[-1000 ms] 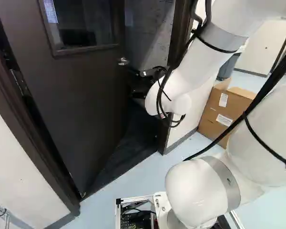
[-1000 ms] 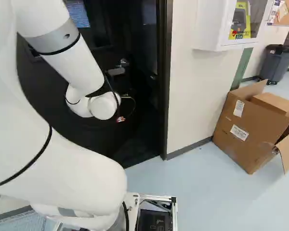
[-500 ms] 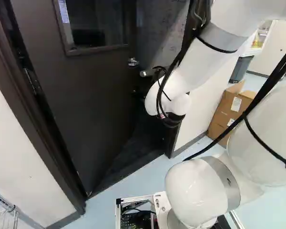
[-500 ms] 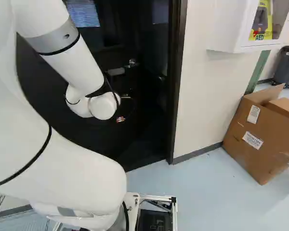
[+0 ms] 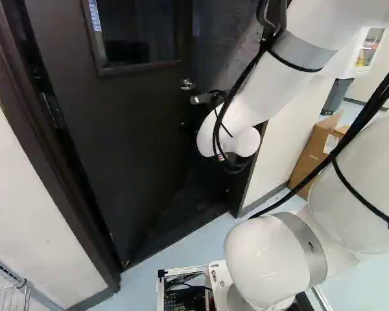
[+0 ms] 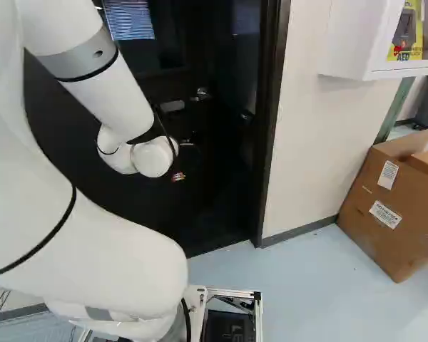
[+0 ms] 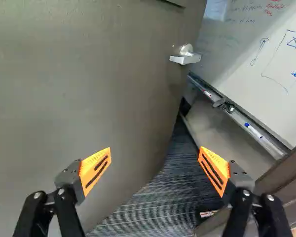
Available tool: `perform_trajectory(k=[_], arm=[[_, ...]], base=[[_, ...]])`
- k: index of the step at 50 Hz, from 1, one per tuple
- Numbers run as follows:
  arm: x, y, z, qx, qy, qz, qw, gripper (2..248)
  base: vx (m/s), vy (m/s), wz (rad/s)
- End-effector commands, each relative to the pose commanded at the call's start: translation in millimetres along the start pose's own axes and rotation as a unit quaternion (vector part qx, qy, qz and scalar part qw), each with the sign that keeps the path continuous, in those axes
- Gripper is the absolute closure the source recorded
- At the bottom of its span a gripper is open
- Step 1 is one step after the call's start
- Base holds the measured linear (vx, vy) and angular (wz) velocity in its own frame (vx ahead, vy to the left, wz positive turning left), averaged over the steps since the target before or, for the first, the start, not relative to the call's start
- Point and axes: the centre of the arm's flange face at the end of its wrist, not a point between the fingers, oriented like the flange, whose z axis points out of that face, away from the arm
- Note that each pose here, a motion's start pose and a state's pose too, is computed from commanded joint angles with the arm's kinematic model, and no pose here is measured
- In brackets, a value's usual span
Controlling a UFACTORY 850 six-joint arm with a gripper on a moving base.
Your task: Open the door and move inside
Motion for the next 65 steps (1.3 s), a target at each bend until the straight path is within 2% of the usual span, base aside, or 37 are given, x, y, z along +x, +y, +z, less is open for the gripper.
perform_trajectory(k=[17,36,65], arm=[[0.0,0.0,0.0,0.000,0.000,0.000,1.0000,3],[0.0,0.0,0.0,0.000,0.000,0.000,1.0000,3],[0.0,0.0,0.0,0.000,0.000,0.000,1.0000,3]], base=[[0.060,0.039,0.001],[0.065,0.063,0.115],[0.053,0.030,-0.002]])
